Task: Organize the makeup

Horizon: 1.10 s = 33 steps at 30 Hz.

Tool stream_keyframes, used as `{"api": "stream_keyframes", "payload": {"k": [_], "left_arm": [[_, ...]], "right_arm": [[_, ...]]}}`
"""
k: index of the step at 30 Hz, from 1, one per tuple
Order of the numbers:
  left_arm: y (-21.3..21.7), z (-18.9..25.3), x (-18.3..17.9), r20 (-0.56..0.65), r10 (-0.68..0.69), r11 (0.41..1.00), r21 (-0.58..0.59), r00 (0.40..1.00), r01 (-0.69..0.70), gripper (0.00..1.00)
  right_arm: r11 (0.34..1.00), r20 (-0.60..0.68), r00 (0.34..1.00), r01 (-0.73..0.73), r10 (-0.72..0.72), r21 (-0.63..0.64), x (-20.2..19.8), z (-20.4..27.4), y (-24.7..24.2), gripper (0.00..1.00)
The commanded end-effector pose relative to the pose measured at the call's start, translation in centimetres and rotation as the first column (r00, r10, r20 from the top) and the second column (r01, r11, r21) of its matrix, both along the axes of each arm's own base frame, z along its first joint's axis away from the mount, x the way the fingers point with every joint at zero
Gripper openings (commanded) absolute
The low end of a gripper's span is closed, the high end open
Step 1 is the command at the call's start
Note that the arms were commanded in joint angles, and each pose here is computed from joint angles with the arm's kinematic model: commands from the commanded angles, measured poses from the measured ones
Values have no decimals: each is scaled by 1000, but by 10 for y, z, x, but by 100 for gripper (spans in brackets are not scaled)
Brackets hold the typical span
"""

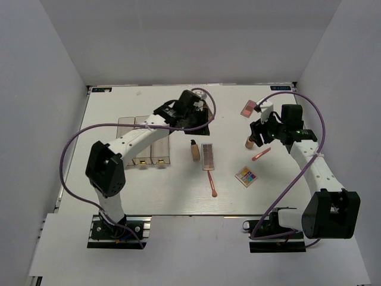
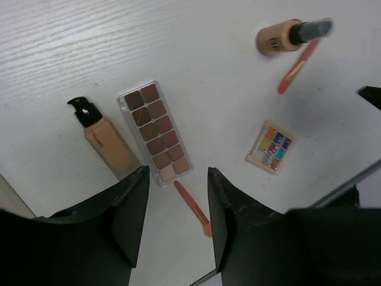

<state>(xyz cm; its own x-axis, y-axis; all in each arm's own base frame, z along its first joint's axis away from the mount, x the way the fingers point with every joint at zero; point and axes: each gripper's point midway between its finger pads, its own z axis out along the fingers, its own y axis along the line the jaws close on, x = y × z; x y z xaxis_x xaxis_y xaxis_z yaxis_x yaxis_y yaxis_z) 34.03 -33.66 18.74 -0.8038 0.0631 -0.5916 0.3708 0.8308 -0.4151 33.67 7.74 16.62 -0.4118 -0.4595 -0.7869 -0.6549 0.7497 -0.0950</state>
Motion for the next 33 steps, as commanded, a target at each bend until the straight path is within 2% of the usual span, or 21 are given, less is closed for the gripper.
{"api": "stream_keyframes", "payload": {"k": [1,2,4,7,10,16,21,33], "left_arm": [[24,-8,4,-3,173,972,162,985,-170,53],[21,-19,2,-17,179,966,194,984,-172,52],[24,-31,0,-21,202,950,245,979,-191,57],[29,-52,-2,-18,227,920,333,974,-208,70],[38,-68,2,-4,266,887,393,964,-243,75],[31,-89,9,-25,259,875,429,965,-224,75],[23,-107,9,-58,264,885,411,963,-217,74],[22,-134,4,-104,285,872,441,953,-213,61]], "right_arm": [[997,83,994,68,-70,18,13,20,-6,69],[996,88,992,85,-87,18,15,21,-8,72],[992,105,987,122,-124,27,20,26,-11,78],[990,99,985,134,-138,46,22,28,-10,79],[988,93,985,138,-143,62,22,28,-9,79],[987,102,982,152,-156,52,20,27,-12,81],[986,98,982,159,-163,54,17,24,-13,81],[985,95,981,165,-169,50,15,20,-15,82]]}}
